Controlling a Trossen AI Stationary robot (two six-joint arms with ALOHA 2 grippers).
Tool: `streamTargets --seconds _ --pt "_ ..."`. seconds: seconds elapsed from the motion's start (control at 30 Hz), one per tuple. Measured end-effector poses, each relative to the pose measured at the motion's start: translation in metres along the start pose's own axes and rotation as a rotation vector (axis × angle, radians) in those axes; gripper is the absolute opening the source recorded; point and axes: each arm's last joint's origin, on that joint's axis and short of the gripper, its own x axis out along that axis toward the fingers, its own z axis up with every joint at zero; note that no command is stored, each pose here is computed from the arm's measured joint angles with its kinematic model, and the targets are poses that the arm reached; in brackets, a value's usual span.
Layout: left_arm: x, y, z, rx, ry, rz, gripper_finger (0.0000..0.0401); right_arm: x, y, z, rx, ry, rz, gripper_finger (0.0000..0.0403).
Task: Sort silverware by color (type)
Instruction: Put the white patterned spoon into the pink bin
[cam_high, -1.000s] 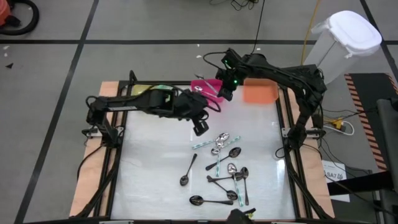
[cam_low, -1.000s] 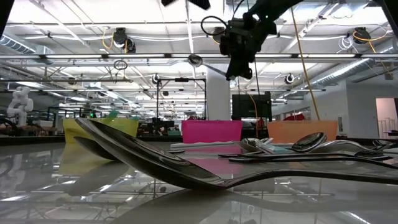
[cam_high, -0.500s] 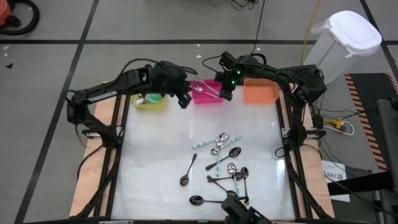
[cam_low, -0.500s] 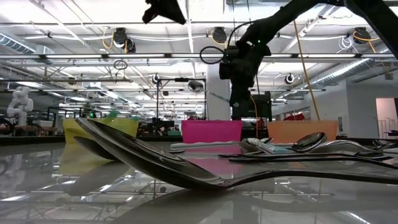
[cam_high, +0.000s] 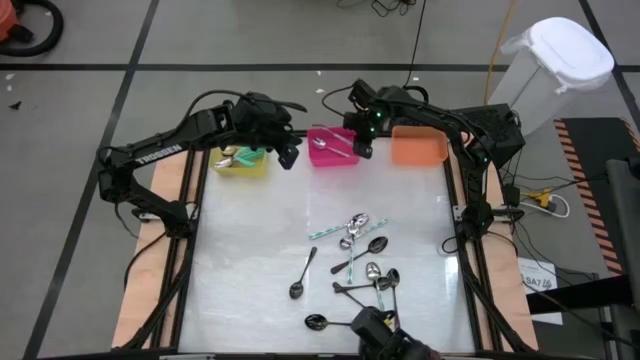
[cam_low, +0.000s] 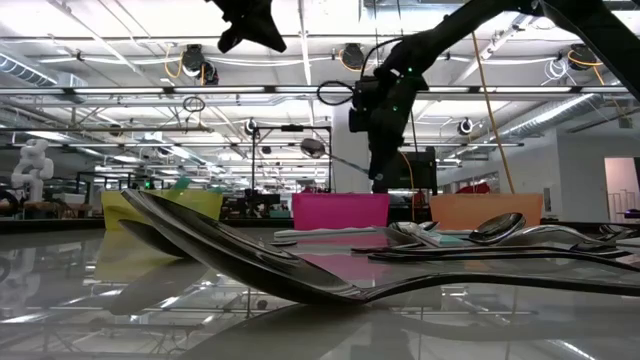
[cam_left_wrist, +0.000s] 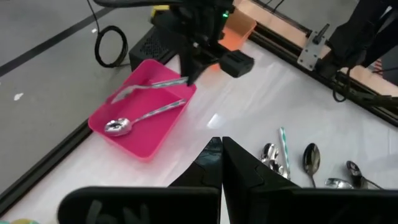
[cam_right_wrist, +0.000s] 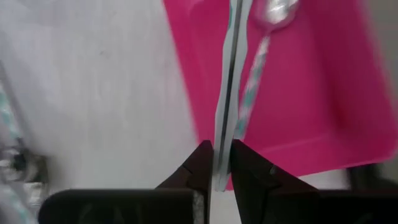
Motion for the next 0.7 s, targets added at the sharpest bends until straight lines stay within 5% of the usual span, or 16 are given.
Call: streamTargets --seconds 0.17,0.7 --pt "0.0 -0.005 -0.001 0.009 -0.002 -0.013 0.0001 -0.001 -0.005 0.007 -0.049 -0.039 -0.065 0.0035" --pt "-0.001 -0.025 -0.007 0.019 0.014 -0.061 0.0001 0.033 -0.01 0.004 0.025 0.033 -0.027 0.0036"
